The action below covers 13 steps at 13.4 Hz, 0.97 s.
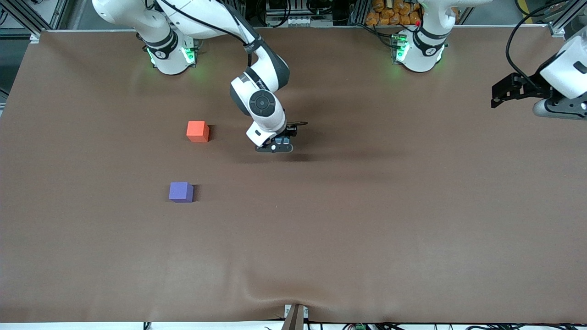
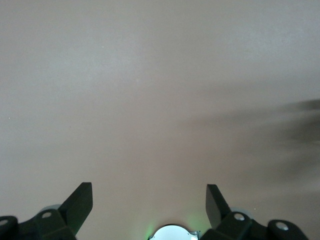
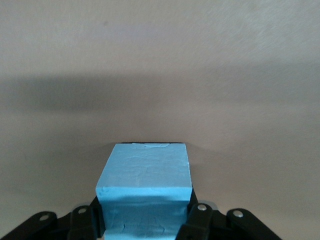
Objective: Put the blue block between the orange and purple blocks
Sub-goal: 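Carry the blue block with the right gripper toward the purple block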
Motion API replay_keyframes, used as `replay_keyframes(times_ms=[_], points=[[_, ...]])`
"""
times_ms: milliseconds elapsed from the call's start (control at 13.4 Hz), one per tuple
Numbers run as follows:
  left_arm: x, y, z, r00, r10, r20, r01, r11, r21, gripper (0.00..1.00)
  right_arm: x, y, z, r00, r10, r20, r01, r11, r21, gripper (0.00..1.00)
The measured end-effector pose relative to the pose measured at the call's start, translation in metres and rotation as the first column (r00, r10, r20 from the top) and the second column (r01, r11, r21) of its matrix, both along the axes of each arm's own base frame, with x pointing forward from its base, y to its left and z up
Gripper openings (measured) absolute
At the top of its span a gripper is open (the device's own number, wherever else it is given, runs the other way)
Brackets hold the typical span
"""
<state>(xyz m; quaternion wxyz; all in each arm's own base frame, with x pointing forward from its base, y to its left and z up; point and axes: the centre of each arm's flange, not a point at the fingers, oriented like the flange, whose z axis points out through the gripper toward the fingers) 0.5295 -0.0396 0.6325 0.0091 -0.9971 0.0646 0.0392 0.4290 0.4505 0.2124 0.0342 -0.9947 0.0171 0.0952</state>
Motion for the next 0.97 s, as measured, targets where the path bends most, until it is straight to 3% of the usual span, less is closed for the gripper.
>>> replay_keyframes(times_ms=[149,299,448,672,971], points=[[0.0,0.003,0.0,1.0,-0.004,0.002,0.004,1.0,-0.001,1.0,0.04,-0.032,0.035,0.999,-0.046,0.014,0.046,0.999,0.018,0.59],[0.002,0.003,0.001,1.0,-0.004,0.011,0.004,1.0,-0.002,1.0,0.095,-0.101,0.07,0.999,-0.041,0.031,0.039,0.998,0.053,0.59],[0.004,0.004,0.002,1.0,-0.002,0.026,0.002,1.0,-0.002,1.0,0.135,-0.181,0.086,0.998,-0.055,0.013,0.054,0.996,0.064,0.59],[0.007,0.009,0.002,0.999,0.007,0.043,-0.007,1.0,-0.003,1.0,0.162,-0.28,0.084,0.999,-0.035,-0.034,0.037,0.998,0.059,0.59],[0.008,0.008,0.001,0.999,0.004,0.046,-0.004,1.0,-0.003,1.0,0.162,-0.34,0.066,0.993,-0.049,-0.105,0.056,0.997,0.058,0.59]])
